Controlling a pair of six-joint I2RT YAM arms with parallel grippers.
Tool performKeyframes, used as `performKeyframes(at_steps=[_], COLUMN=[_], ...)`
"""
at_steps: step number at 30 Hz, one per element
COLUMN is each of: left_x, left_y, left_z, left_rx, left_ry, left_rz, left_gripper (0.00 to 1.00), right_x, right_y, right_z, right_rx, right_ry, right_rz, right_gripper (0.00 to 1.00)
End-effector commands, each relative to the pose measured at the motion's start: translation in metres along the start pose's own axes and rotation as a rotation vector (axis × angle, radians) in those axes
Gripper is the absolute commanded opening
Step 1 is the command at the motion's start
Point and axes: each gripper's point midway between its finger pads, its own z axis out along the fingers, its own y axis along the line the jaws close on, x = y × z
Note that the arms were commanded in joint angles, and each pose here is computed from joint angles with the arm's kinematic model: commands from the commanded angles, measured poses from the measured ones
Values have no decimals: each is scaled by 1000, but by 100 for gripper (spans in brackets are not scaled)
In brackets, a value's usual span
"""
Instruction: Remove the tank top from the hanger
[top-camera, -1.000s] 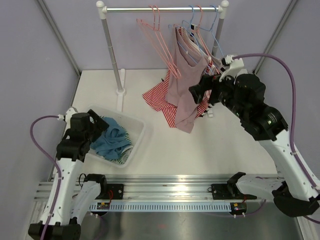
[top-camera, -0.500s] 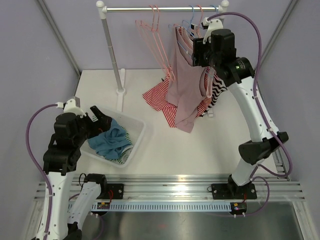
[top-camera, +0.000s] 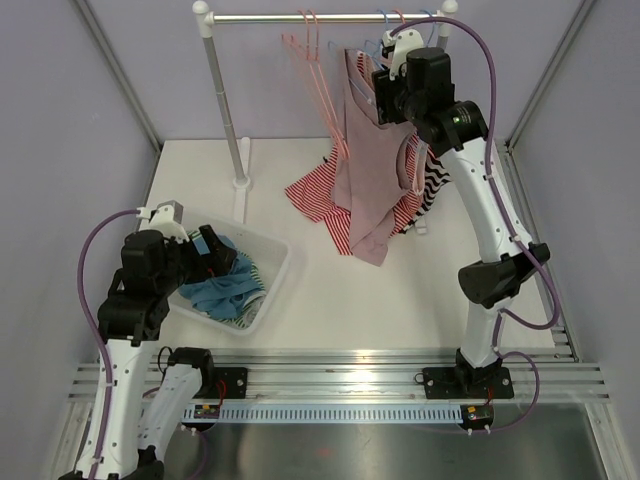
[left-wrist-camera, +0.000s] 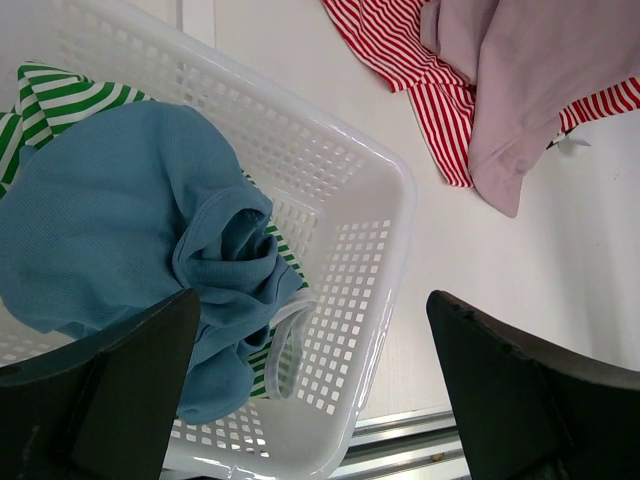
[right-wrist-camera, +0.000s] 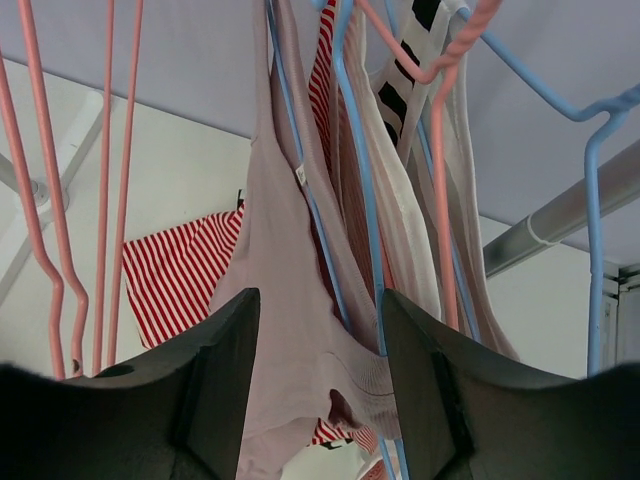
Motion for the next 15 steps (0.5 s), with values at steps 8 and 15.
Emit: performKeyframes(at_steps=[8,15], left_x=[-6,-3], left_y=[-15,-20], left_z=[0,1], left_rx=[95,126], left_ry=[-36,-30], left_rz=[52,62], left_gripper=[99,99], right_x=[-24,-19], right_y=[-5,-22], right_z=[-2,6], right_rx=[0,38], right_ry=[-88,-87], right_rz=[-58,-93], right_gripper=[59,59])
